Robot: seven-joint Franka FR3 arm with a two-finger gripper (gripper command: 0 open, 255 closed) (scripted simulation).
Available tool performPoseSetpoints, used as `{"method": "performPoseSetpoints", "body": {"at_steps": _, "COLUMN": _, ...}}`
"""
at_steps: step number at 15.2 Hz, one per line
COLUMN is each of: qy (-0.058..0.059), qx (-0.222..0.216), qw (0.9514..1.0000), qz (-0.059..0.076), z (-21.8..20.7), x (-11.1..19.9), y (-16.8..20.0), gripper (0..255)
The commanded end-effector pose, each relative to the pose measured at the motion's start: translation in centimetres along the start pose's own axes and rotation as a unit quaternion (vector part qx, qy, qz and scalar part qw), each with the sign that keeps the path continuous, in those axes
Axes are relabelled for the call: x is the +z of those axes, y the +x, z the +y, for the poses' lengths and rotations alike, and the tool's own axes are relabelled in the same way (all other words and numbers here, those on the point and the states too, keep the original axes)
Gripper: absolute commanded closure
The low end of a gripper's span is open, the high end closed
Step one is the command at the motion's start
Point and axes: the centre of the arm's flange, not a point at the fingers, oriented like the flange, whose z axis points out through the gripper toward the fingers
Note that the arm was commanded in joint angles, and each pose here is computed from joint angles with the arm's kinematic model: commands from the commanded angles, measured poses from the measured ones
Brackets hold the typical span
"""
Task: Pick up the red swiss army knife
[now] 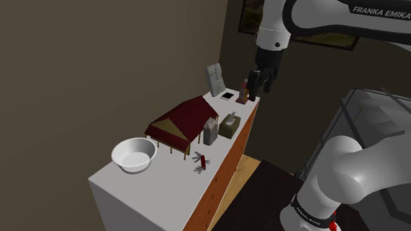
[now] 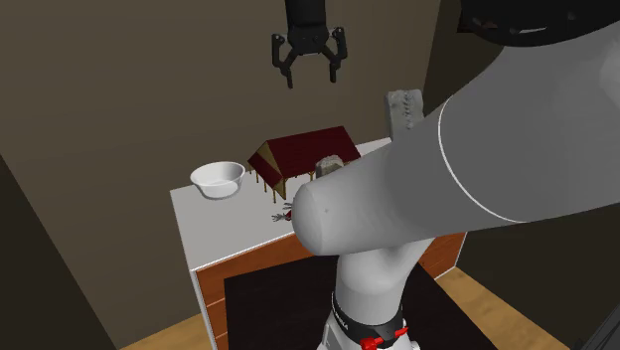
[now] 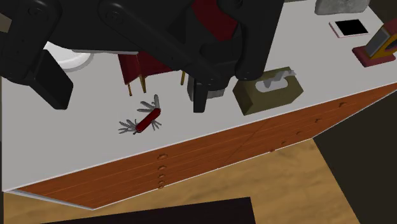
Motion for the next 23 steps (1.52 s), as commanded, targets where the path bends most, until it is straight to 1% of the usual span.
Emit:
{"method": "performPoseSetpoints", "body": {"at_steps": 1, "qy": 0.0, "qx": 0.0, "qw": 1.0, "qz": 0.0, "z": 0.0, "x": 0.0, "y": 0.0, "gripper": 0}}
{"method": "performPoseSetpoints", "body": {"at_steps": 6, "qy": 0.008, "qx": 0.032, "qw": 0.9995, "qz": 0.001, "z": -0.7, "x": 6.0, "y": 2.4, "gripper": 0}}
{"method": "performPoseSetpoints", "body": {"at_steps": 12, "qy": 0.017, "qx": 0.07, "qw": 0.9974, "qz": 0.003, "z": -1.4, "x": 13.3, "y": 5.4, "gripper": 0}}
{"method": "performPoseSetpoints", "body": {"at_steps": 17, "qy": 0.025, "qx": 0.102, "qw": 0.9945, "qz": 0.005, "z": -2.0, "x": 19.3, "y": 8.0, "gripper": 0}}
{"method": "performPoseSetpoints", "body": {"at_steps": 23, "qy": 0.035, "qx": 0.14, "qw": 0.9895, "qz": 0.006, "z": -2.6, "x": 26.5, "y": 11.1, "gripper": 0}}
